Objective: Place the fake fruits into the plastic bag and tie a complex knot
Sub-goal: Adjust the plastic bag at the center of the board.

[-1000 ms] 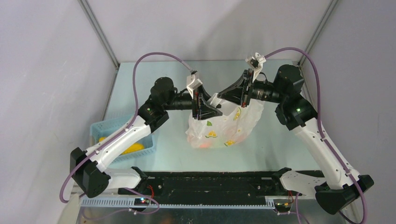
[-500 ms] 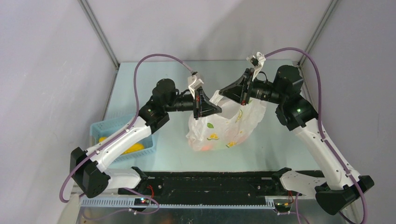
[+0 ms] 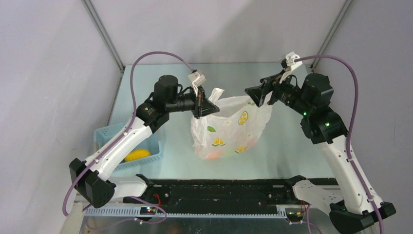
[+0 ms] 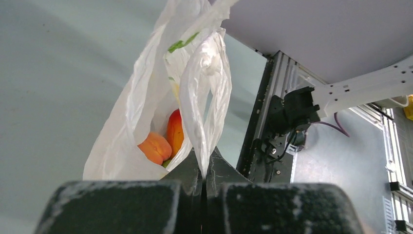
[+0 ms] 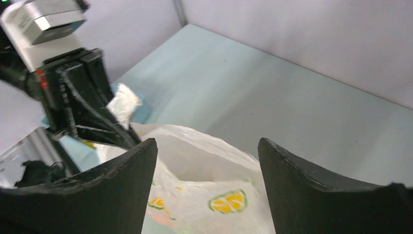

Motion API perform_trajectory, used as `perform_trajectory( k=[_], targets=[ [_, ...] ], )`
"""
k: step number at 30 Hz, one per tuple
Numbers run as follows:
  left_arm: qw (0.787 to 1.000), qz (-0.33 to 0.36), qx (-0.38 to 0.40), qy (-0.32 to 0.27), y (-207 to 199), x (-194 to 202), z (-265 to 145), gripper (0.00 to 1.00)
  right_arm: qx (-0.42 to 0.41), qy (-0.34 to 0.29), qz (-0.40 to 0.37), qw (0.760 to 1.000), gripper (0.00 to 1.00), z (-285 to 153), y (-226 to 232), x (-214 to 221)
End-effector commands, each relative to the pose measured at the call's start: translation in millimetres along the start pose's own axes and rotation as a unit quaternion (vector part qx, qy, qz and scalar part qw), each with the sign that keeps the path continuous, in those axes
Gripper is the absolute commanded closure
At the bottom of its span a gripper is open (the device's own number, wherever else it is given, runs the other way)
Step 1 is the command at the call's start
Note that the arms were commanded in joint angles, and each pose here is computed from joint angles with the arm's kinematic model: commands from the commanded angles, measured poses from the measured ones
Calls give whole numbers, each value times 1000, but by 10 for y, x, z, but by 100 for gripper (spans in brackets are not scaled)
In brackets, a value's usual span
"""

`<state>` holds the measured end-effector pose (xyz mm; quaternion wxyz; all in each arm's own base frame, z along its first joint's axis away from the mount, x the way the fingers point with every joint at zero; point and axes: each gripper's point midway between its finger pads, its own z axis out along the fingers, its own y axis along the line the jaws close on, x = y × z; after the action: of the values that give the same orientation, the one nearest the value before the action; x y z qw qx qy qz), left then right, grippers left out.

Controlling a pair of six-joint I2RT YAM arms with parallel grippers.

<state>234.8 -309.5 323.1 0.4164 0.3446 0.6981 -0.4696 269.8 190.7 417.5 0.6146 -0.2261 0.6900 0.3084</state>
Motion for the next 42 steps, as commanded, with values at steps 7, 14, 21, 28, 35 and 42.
perform_trajectory(
  k=[7,14,21,28,35,42],
  targets=[
    [1000,19,13,-18,38,30,-101,100,59,24,-18,998,17,-123,-356,206],
    [999,17,22,-16,22,93,-114,100,21,7,-71,997,13,-89,-426,337],
    [999,20,25,-17,0,95,-139,100,-13,10,-85,996,10,24,-548,523],
    [999,21,25,-17,1,95,-139,100,-16,18,-92,996,9,191,-682,642],
    [999,19,26,-16,10,102,-130,100,5,52,-95,994,1,309,-730,867],
    [999,20,26,-17,2,104,-140,100,80,36,-127,988,1,424,-860,1011]
  ],
)
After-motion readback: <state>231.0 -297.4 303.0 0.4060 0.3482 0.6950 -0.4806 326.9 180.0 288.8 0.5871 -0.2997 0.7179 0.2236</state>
